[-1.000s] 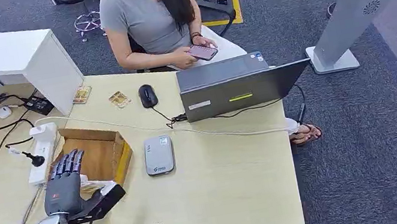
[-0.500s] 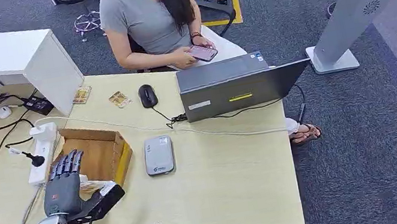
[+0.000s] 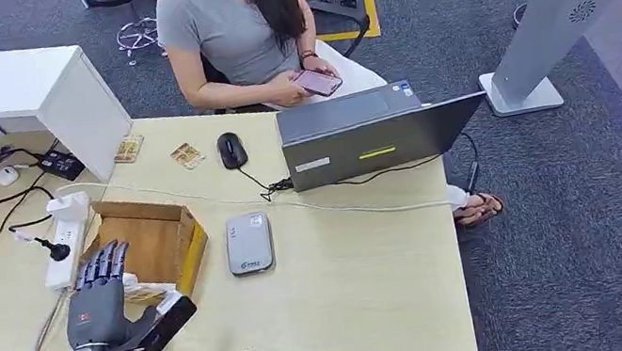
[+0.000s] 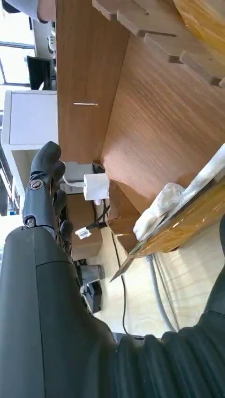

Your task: Pass the card to the sensor for recognition and then transmit it.

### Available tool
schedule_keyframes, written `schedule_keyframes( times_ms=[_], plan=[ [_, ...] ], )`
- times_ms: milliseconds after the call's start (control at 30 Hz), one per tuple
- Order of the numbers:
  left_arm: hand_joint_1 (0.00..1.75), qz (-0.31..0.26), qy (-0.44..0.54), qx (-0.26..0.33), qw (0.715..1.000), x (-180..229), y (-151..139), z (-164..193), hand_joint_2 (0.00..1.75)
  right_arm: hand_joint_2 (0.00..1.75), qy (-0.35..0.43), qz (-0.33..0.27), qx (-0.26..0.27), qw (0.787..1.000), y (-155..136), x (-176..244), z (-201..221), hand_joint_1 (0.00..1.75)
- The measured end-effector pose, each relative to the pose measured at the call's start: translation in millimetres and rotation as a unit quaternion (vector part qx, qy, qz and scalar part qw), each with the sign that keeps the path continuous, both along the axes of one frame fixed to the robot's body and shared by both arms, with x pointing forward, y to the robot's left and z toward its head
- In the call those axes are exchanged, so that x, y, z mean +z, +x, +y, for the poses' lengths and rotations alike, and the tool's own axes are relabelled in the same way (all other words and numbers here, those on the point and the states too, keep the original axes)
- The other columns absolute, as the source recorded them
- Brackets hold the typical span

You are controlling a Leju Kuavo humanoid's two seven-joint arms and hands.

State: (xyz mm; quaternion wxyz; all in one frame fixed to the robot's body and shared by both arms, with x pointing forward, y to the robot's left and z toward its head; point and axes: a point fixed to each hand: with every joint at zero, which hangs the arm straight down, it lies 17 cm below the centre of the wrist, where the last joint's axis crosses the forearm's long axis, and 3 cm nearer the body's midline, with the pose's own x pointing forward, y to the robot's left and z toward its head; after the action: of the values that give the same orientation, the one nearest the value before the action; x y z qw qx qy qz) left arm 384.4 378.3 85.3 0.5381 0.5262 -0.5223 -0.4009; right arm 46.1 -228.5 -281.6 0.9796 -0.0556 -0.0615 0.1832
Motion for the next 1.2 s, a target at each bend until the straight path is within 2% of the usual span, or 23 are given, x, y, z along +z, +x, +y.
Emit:
schedule_keyframes(
  times_ms=[367,400,433,633,1200],
  plan=[
    [0.00,0.001,-0.006,0.000,1.000,0.0,0.1,-0.1,1.75,0.00,0.000,0.001,0.000,1.000,-0.3,0.0,0.2,0.00],
    [0.05,0.002,-0.006,0.000,1.000,-0.2,0.1,-0.2,1.75,0.00,0.000,0.001,0.000,1.000,-0.3,0.0,0.2,0.00],
    [1.75,0.001,-0.007,0.000,1.000,-0.1,0.1,-0.3,1.75,0.00,0.000,0.001,0.000,1.000,-0.3,0.0,0.2,0.00],
    [1.75,0.025,-0.017,-0.002,1.000,-9.4,-0.5,-1.1,1.75,0.00,0.000,0.001,0.002,1.000,-0.4,0.0,0.2,0.00],
    [1.75,0.027,-0.018,-0.003,0.999,-9.9,-0.3,-0.6,1.75,0.00,0.000,0.001,0.002,1.000,-0.3,0.0,0.2,0.00]
  ],
)
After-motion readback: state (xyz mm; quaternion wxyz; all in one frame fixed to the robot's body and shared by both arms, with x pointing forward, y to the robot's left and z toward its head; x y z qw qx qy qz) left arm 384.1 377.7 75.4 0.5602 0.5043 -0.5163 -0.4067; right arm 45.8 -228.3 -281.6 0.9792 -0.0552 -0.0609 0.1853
